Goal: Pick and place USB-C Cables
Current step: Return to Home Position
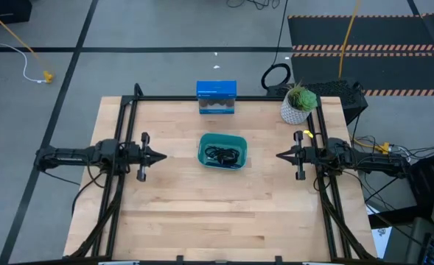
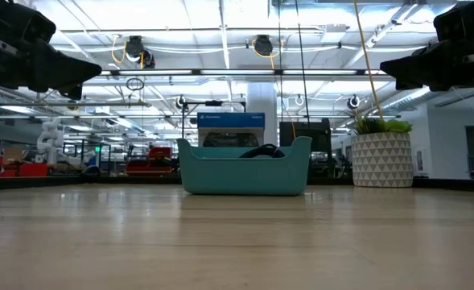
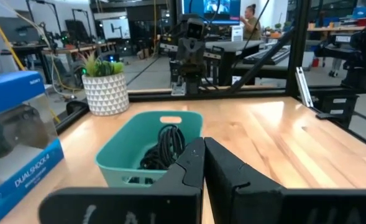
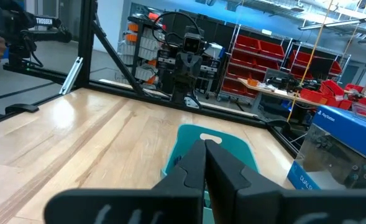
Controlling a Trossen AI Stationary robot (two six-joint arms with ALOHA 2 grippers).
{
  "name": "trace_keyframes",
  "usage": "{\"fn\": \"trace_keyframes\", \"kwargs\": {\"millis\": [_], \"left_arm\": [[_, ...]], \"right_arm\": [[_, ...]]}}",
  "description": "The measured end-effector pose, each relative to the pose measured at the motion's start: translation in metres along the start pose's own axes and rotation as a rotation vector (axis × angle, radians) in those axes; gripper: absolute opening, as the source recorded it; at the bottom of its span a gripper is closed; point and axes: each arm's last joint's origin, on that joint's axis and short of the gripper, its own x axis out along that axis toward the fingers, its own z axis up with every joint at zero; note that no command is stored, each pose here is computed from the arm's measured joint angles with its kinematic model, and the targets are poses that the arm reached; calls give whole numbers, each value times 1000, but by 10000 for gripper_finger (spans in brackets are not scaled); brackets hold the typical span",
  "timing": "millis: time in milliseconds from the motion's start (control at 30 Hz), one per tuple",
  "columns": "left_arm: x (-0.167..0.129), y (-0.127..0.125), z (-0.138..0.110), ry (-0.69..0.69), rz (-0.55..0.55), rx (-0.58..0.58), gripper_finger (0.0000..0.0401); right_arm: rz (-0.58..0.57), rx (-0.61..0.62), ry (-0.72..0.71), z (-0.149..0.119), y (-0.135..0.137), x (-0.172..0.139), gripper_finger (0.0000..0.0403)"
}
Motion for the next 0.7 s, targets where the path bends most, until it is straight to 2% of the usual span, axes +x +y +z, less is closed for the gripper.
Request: {"fn": "trace_keyframes", "kwargs": {"millis": [700], "left_arm": [[-1, -1, -1, 11, -24, -54, 7]], "right_arm": [[0, 0, 0, 0, 0, 0, 0]]}}
